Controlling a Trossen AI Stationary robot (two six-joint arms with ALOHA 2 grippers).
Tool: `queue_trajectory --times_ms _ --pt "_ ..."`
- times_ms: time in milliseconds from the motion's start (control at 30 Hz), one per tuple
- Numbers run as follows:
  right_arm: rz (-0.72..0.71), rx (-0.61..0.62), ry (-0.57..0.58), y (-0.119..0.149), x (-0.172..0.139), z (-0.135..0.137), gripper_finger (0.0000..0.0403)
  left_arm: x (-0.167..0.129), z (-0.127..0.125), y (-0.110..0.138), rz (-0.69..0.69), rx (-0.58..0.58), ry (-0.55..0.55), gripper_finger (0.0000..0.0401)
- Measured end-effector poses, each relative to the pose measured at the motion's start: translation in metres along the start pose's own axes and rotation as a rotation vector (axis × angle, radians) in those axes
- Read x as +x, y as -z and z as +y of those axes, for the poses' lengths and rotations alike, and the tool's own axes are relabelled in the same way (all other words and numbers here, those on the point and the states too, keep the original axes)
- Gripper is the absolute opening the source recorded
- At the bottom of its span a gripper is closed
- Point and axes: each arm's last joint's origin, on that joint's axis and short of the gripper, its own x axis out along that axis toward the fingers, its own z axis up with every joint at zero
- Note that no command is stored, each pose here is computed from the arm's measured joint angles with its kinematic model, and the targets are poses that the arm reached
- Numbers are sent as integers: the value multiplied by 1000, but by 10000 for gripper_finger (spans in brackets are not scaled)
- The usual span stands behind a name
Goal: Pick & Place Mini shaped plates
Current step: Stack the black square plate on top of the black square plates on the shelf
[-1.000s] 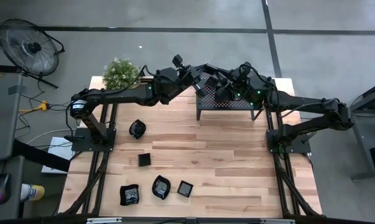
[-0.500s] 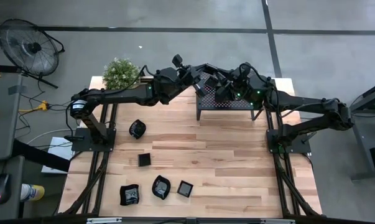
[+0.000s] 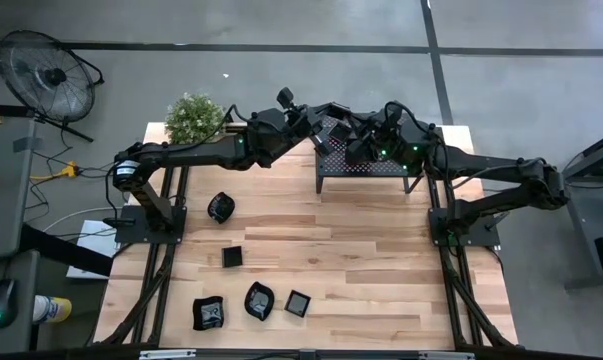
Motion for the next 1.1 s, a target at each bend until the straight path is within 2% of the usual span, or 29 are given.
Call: queue_trajectory --times_ms 267,600,1100 --pt "6 -4 -14 1 0 0 1 0 -1 1 4 10 36 4" --pt "14 3 -22 1 0 0 1 -1 -2 5 39 36 66 34" --pt "32 37 -15 1 -2 -8 0 -1 -6 7 42 75 123 140"
